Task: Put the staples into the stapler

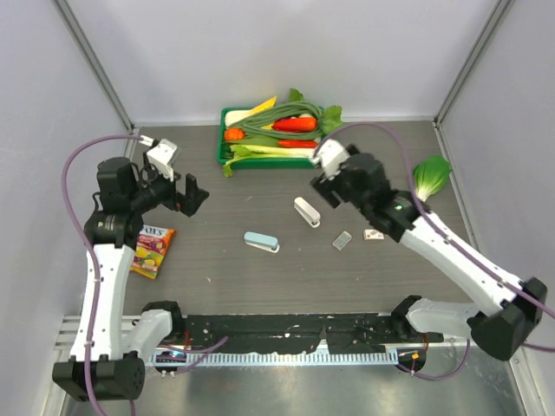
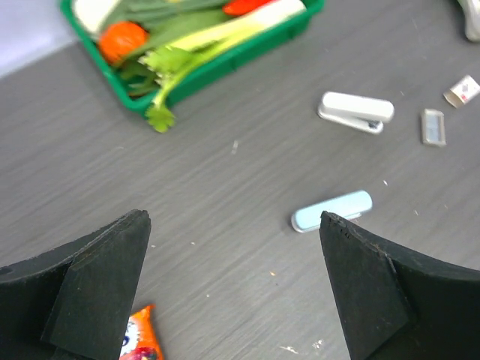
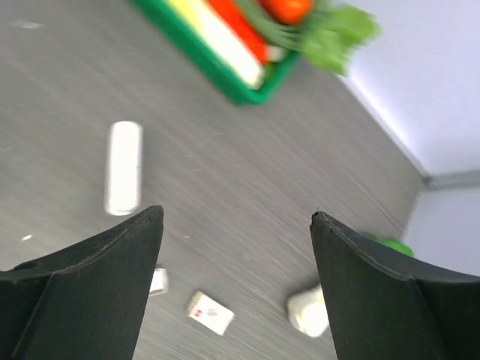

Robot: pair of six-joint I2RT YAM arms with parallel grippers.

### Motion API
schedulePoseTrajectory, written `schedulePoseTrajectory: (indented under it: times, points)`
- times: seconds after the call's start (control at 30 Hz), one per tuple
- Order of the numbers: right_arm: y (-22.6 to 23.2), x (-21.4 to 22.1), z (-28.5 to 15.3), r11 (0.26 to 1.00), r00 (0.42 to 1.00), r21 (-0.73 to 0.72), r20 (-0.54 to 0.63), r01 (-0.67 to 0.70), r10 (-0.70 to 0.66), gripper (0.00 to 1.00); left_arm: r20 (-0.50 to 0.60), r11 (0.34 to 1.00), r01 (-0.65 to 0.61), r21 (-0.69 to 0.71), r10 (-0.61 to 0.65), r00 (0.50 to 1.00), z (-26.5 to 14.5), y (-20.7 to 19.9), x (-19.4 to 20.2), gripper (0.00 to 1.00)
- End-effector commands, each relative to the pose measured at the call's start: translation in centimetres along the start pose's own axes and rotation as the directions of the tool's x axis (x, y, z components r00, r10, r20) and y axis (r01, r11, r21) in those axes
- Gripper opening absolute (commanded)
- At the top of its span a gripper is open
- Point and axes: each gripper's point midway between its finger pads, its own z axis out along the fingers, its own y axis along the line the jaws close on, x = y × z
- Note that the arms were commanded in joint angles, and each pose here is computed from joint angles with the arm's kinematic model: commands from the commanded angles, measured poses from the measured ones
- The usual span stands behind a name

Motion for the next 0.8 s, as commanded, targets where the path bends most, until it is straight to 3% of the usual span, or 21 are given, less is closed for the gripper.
schedulePoseTrajectory:
  times: [0.0, 0.2, 0.4, 0.53, 0.77]
  points:
    - [-10.0, -2.3, -7.0, 0.948, 0.981, 0.277, 0.155, -0.158, 0.118, 0.85, 0.143, 0.977, -0.025, -0.210, 0.056, 0.988, -3.6, 1.9, -5.7, 1.00]
    - [-15.6, -1.9, -16.0, 0.836, 0.946, 0.486, 0.302, -0.256, 0.114, 0.85, 0.213, 0.913, 0.010, -0.408, 0.085, 0.973, -7.2, 3.9, -8.9, 1.00]
    - [-19.1, -1.6, -24.7, 0.701, 0.912, 0.632, 0.404, -0.331, 0.066, 0.85, 0.251, 0.862, 0.031, -0.506, 0.113, 0.961, -9.8, 4.4, -10.1, 1.00]
    - [-20.1, -0.9, -26.9, 0.646, 0.912, 0.678, 0.403, -0.352, 0.074, 0.85, 0.283, 0.853, 0.049, -0.519, 0.118, 0.952, -11.0, 3.9, -10.6, 1.00]
    - [-19.2, -0.7, -25.6, 0.684, 0.912, 0.643, 0.401, -0.346, 0.085, 0.86, 0.322, 0.863, 0.061, -0.502, 0.120, 0.939, -12.0, 2.7, -11.3, 1.00]
